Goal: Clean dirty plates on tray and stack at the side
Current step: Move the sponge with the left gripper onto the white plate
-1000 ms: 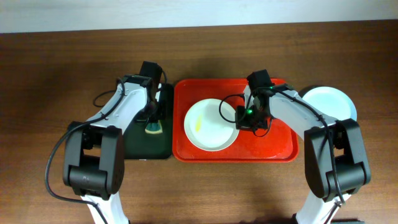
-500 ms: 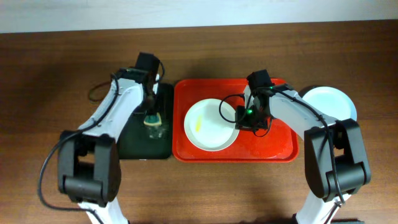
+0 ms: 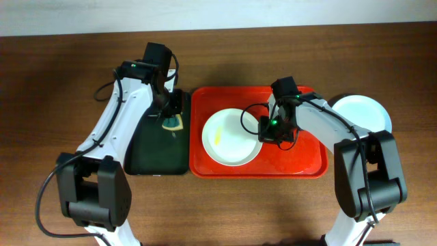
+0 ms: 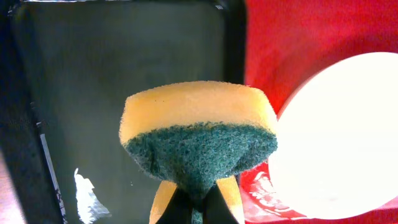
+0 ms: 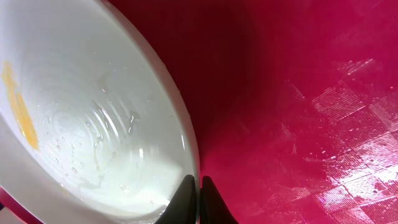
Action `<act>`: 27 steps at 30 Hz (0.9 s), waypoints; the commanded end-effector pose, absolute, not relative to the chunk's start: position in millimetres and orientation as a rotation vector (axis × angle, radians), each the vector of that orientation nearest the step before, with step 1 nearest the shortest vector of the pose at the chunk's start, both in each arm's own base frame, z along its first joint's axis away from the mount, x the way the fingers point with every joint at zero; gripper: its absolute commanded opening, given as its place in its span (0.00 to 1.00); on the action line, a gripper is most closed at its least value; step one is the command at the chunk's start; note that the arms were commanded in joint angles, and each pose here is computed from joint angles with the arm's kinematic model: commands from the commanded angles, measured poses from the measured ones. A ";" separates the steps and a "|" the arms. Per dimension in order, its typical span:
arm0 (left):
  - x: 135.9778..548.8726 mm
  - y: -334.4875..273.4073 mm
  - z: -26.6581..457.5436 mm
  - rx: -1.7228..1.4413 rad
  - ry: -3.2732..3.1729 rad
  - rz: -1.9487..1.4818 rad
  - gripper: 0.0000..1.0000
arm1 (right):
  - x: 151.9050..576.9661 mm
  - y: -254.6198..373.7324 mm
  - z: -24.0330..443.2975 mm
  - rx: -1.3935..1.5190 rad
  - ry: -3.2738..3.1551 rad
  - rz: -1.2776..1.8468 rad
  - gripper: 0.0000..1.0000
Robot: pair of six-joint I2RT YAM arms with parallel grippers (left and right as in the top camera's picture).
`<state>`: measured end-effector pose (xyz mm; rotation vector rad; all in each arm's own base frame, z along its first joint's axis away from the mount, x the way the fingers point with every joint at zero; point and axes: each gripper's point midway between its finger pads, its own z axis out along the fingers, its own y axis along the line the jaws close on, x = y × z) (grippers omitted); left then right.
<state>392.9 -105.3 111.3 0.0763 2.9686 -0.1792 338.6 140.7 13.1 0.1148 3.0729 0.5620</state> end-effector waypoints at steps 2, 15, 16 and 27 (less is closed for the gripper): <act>392.9 -138.2 130.3 0.154 2.912 -0.314 0.00 | 335.5 147.2 17.3 0.131 3.069 0.608 0.04; 373.2 -214.5 119.8 0.222 2.916 -0.374 0.00 | 336.1 163.6 19.4 0.074 3.048 0.644 0.04; 372.5 -217.7 116.6 0.230 2.921 -0.373 0.00 | 336.1 164.5 19.3 0.068 3.047 0.641 0.04; 369.2 -222.8 63.6 0.194 3.043 -0.312 0.00 | 336.1 164.7 19.0 0.065 3.047 0.634 0.21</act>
